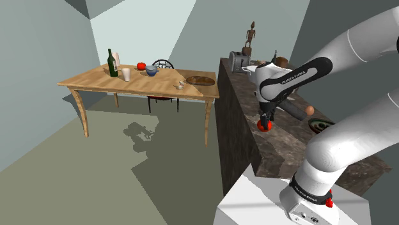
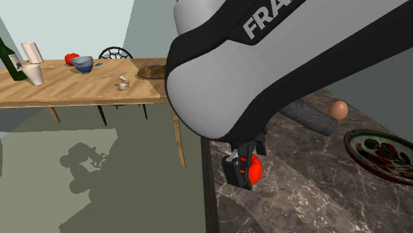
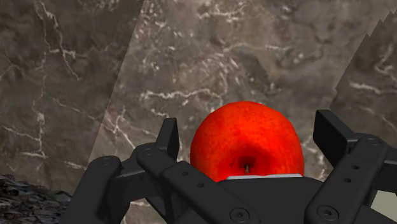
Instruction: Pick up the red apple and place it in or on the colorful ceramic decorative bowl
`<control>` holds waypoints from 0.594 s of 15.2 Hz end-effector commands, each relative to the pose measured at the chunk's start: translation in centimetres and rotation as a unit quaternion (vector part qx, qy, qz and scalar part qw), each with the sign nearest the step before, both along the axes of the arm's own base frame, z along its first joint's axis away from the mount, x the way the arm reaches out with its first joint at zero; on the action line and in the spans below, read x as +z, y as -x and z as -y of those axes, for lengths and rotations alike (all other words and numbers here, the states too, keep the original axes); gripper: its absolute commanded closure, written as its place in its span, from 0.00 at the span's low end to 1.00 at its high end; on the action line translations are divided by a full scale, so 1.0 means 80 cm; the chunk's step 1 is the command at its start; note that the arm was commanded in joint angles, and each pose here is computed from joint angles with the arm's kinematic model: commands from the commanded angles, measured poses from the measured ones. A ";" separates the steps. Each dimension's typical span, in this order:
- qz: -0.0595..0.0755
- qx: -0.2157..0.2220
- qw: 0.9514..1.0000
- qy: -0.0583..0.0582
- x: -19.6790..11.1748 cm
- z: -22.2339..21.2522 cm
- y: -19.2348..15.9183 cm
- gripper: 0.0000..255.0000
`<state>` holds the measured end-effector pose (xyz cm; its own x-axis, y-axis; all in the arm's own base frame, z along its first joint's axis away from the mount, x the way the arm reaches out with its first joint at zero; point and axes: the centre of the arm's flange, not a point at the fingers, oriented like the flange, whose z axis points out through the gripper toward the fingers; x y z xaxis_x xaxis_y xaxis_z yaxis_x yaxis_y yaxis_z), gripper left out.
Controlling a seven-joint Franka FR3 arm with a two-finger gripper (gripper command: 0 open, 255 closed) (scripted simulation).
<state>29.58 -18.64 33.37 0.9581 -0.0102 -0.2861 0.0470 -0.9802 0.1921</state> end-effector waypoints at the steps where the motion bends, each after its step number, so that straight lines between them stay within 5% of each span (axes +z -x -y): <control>1: 0.000 0.000 1.000 0.000 0.000 0.000 0.000 0.00; 3: 0.000 0.000 1.000 0.000 0.000 0.000 0.000 0.00; 4: 0.000 0.000 1.000 0.000 0.000 0.000 0.000 1.00; 9: 0.000 0.000 1.000 0.000 0.000 0.000 0.000 1.00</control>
<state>29.55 -18.67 33.37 0.9581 -0.0106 -0.2863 0.0466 -0.9802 0.1924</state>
